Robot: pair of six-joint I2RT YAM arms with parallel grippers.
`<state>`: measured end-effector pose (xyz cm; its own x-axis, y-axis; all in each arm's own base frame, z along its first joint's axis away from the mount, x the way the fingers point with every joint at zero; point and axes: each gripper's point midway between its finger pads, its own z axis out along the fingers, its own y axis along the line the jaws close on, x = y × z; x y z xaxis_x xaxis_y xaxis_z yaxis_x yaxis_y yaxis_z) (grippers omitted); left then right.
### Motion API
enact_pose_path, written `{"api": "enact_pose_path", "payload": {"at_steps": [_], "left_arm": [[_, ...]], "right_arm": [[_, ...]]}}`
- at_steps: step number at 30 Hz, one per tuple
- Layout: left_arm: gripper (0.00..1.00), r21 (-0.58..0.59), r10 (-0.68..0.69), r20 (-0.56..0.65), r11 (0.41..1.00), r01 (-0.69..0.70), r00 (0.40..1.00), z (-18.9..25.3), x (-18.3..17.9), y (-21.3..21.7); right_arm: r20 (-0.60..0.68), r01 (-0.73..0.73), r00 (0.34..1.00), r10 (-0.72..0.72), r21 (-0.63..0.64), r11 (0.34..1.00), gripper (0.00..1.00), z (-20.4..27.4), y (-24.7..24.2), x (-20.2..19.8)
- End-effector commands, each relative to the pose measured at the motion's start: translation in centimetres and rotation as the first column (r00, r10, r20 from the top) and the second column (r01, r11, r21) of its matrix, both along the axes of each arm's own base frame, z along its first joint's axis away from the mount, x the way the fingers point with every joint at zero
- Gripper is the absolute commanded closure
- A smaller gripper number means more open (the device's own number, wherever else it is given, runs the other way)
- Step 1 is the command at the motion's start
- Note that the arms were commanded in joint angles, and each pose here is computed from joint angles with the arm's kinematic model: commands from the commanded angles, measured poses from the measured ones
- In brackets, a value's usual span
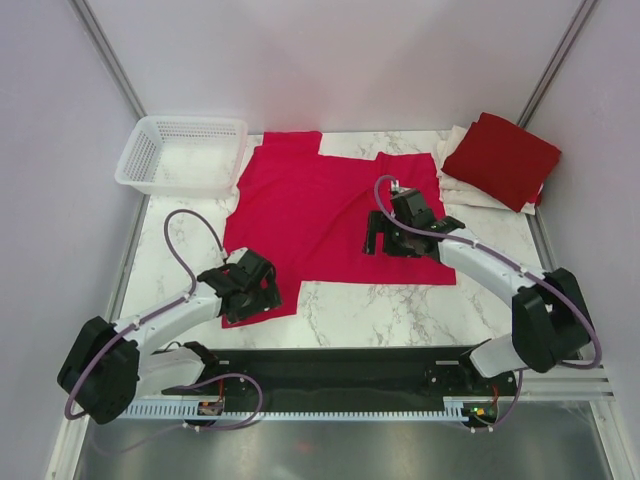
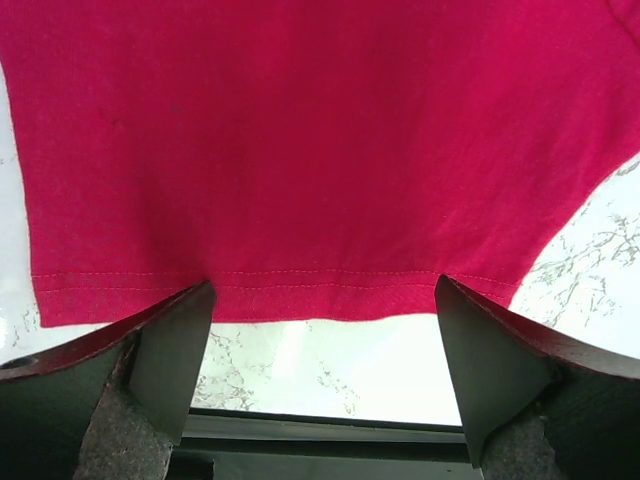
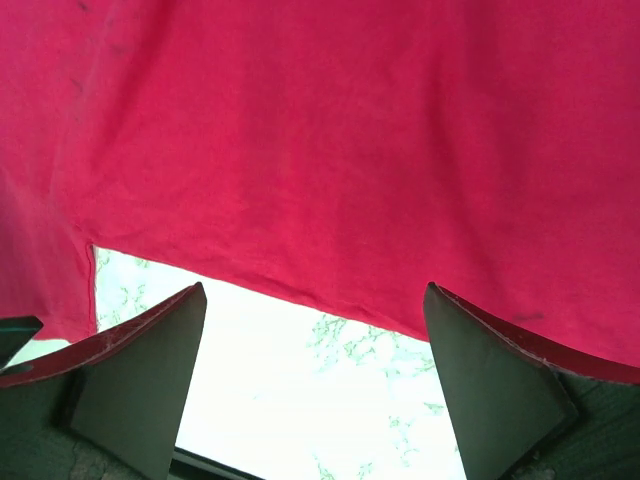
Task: Fold and stack the t-shirts
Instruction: Fold the tshirt
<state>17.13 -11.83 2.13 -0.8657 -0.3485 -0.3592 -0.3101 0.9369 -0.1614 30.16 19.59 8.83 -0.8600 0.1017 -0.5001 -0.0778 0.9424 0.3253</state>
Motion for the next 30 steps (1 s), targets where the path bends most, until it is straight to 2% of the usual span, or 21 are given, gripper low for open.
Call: {"api": "enact_pose_path", "payload": {"at_steps": [1,2,3,4,5,6,8,13,15,18,20,24,26,30], "left_arm": [[0.0,0.05,-0.014,-0.015,0.999,0.015,1.0,-0.6,-0.1,0.5],[0.0,0.061,-0.014,-0.031,0.998,0.016,0.999,-1.1,-0.5,0.8],[0.53,0.188,0.015,0.051,0.982,-0.025,0.999,-1.1,0.8,3.3],[0.6,0.134,0.093,0.064,0.986,-0.101,0.994,-1.2,1.0,2.6],[0.77,0.128,0.091,0.063,0.987,-0.098,0.994,-1.5,0.9,2.6],[0.86,0.114,0.092,0.074,0.988,-0.1,0.993,-1.5,1.1,2.4],[0.98,0.101,0.09,0.085,0.99,-0.098,0.992,-1.4,1.2,2.3],[0.98,0.083,0.077,0.117,0.993,-0.087,0.99,-0.7,1.6,2.0],[0.98,0.074,0.071,0.124,0.994,-0.081,0.99,-0.5,1.7,1.9],[0.98,0.054,0.059,0.134,0.996,-0.067,0.989,-0.2,1.9,1.5],[0.98,0.041,0.051,0.139,0.998,-0.057,0.989,-0.1,1.9,1.2],[0.98,0.031,0.037,0.156,0.999,-0.042,0.987,0.3,2.1,1.1],[0.98,0.027,0.032,0.159,0.999,-0.037,0.987,0.3,2.0,1.1],[0.98,0.018,0.031,0.162,0.999,-0.034,0.986,0.2,1.7,1.2]], "right_arm": [[0.066,0.076,0.995,-0.074,-0.021,0.997,0.02,1.1,-1.7,0.0],[0.072,0.091,0.993,-0.088,-0.031,0.995,0.02,1.1,-2.2,-0.3],[0.075,0.104,0.992,-0.101,-0.04,0.994,0.02,1.1,-2.6,-0.6],[0.086,0.117,0.99,-0.113,-0.042,0.992,0.02,1.5,-3.2,-0.8],[0.093,0.147,0.986,-0.14,-0.073,0.986,0.02,1.1,-4.2,-1.2],[0.096,0.181,0.98,-0.173,-0.075,0.981,0.02,1.1,-4.7,-1.4],[0.116,0.239,0.967,-0.229,-0.087,0.967,0.02,1.2,-6.4,-2.2],[0.165,0.442,0.89,-0.425,-0.084,0.893,0.02,2.3,-11.1,-3.9],[0.196,0.543,0.833,-0.518,-0.105,0.833,0.02,2.3,-13.6,-4.6],[0.191,0.619,0.779,-0.597,-0.077,0.782,0.04,1.7,-15.7,-5.8],[0.142,0.642,0.765,-0.628,-0.09,0.762,0.07,0.1,-16.8,-6.5],[0.044,0.65,0.759,-0.649,-0.108,0.752,0.2,-3.3,-17.5,-6.8],[-0.015,0.655,0.753,-0.658,-0.089,0.751,0.21,-4.8,-17.5,-7.2],[-0.055,0.665,0.742,-0.668,-0.068,0.744,0.24,-6.5,-17.2,-6.9]]}}
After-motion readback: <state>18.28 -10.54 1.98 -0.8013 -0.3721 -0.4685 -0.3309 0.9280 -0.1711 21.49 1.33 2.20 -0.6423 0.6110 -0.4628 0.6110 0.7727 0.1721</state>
